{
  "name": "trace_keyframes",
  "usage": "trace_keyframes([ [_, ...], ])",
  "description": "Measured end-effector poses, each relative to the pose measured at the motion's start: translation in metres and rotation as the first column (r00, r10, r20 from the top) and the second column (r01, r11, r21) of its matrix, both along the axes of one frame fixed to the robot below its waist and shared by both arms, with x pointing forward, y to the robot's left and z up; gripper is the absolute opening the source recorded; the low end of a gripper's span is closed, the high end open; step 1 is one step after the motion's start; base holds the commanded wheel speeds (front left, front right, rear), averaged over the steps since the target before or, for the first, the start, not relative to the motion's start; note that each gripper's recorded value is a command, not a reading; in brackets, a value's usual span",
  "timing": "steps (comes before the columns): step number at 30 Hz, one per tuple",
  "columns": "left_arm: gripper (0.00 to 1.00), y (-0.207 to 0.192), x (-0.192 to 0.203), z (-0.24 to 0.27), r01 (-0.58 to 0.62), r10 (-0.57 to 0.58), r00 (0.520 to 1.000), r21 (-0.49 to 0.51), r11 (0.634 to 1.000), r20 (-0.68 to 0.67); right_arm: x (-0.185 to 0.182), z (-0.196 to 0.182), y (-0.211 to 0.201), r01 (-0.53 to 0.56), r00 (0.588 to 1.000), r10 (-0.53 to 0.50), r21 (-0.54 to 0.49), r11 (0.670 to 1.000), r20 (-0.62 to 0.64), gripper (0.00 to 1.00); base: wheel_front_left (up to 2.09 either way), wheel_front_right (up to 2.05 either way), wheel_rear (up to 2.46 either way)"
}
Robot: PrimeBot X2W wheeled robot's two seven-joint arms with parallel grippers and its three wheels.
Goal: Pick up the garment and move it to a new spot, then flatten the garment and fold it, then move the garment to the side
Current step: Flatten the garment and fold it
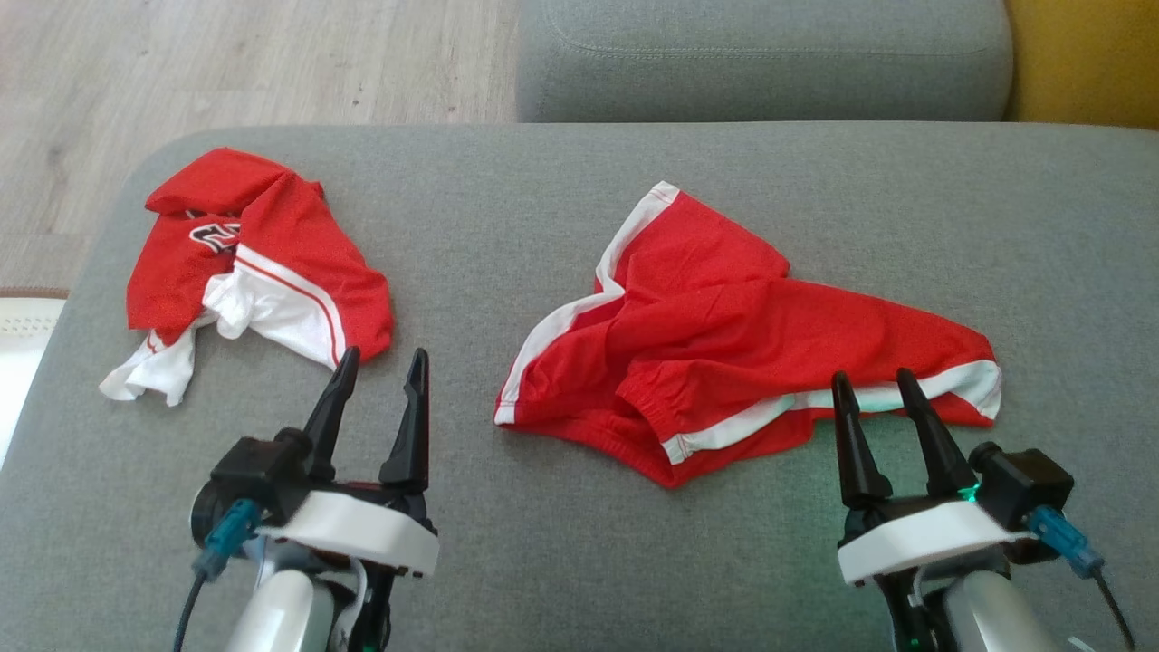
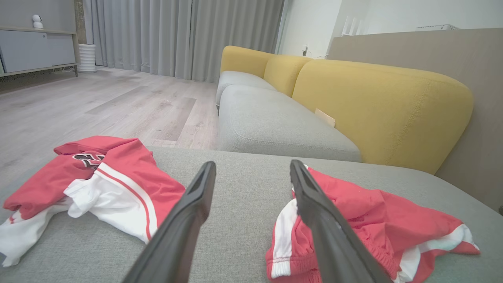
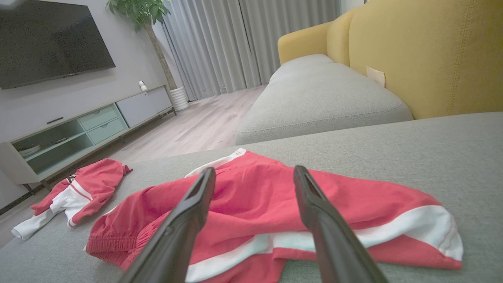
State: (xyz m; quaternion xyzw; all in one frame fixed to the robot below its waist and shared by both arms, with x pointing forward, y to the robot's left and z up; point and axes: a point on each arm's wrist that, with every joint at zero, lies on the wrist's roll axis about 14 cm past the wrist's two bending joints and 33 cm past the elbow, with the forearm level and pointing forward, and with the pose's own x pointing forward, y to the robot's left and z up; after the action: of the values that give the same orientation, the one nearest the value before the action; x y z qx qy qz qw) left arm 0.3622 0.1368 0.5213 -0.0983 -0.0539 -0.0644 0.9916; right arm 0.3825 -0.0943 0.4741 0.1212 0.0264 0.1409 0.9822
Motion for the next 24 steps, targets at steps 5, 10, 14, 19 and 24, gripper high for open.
trace_keyframes([
  [5, 1.0, 0.003, 0.0, -0.001, -0.005, 0.005, 1.0, 0.006, 1.0, -0.001, 0.0, 0.0, 0.001, -0.004, 1.0, 0.004, 0.0, 1.0, 0.0, 1.0, 0.0, 0.0, 0.0],
  [10, 1.0, 0.008, -0.002, -0.003, -0.018, 0.018, 1.0, 0.008, 1.0, -0.006, 0.002, -0.002, 0.011, -0.038, 0.999, 0.038, -0.024, 0.999, 0.001, 1.0, 0.0, 0.0, 0.0],
  [14, 1.0, 0.017, -0.005, -0.006, -0.047, 0.047, 0.999, 0.007, 0.999, -0.018, 0.004, -0.002, 0.04, -0.128, 0.992, 0.129, -0.046, 0.991, 0.008, 1.0, 0.0, 0.0, 0.0],
  [19, 1.0, 0.027, -0.01, -0.014, -0.081, 0.081, 0.996, 0.003, 0.997, -0.045, 0.009, -0.001, 0.099, -0.318, 0.948, 0.319, -0.115, 0.941, -0.007, 1.0, 0.0, 0.0, 0.0],
  [24, 1.0, 0.038, -0.017, -0.019, -0.123, 0.122, 0.99, -0.009, 0.992, -0.066, 0.021, -0.006, 0.155, -0.49, 0.87, 0.485, -0.24, 0.838, -0.084, 1.0, 0.0, 0.0, 0.0],
])
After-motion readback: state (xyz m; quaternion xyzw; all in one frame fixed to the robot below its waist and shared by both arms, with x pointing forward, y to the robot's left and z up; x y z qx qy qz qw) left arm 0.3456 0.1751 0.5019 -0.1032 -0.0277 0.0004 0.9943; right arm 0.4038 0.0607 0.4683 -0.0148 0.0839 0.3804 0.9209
